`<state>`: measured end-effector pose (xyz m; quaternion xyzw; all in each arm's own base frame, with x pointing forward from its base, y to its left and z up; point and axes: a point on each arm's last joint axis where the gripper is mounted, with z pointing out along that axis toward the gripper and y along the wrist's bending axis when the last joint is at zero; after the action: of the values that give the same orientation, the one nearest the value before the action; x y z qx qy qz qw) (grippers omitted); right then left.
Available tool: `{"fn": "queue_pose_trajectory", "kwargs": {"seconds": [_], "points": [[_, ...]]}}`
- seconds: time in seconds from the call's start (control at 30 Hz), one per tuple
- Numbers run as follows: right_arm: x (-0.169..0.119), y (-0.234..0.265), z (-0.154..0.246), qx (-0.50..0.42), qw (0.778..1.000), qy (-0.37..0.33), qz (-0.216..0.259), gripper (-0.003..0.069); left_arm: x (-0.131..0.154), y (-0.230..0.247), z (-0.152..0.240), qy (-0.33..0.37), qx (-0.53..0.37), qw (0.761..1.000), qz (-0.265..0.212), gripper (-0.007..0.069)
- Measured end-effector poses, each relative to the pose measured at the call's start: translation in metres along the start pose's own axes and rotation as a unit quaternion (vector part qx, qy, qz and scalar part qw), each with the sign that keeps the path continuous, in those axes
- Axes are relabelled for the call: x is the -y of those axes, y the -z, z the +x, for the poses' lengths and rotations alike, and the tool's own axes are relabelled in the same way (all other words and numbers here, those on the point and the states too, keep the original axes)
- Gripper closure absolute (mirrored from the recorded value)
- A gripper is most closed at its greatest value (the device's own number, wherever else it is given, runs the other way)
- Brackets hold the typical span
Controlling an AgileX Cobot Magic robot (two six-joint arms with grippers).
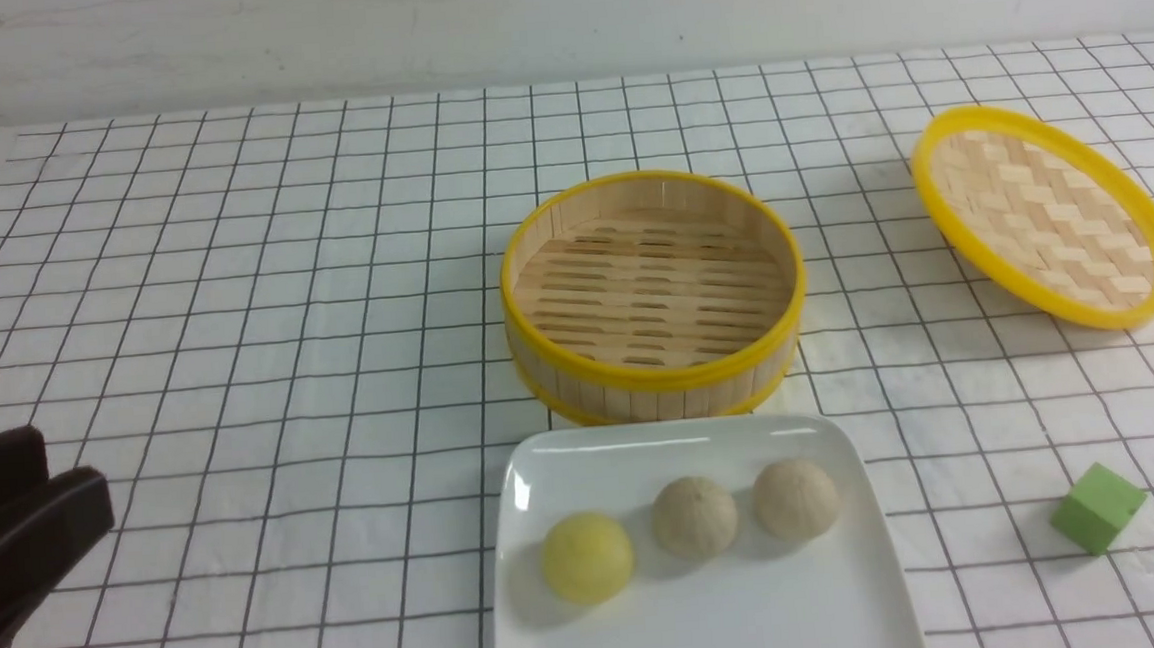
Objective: Put the steamed buns into the plate on the white-black tablecloth.
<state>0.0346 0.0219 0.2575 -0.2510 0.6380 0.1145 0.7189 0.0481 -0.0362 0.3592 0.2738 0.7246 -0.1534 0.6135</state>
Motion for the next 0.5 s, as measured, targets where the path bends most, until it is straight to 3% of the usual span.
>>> {"fn": "queue_pose_trajectory", "kwargs": {"seconds": [0.17, 0.33, 0.5], "points": [[0.0, 0.0, 0.001, -0.007, 1.0, 0.0, -0.002, 0.0185, 0.0, 0.0, 0.005, -0.007, -0.03, 1.0, 0.002, 0.0389], [0.0, 0.0, 0.001, -0.007, 1.0, -0.001, -0.002, 0.0185, -0.005, 0.001, 0.011, -0.037, -0.061, 0.997, -0.027, 0.0386], [-0.001, 0.0, 0.002, -0.008, 1.0, -0.001, -0.003, 0.0185, -0.008, -0.005, 0.024, 0.025, -0.083, 0.995, -0.048, 0.0386]]}}
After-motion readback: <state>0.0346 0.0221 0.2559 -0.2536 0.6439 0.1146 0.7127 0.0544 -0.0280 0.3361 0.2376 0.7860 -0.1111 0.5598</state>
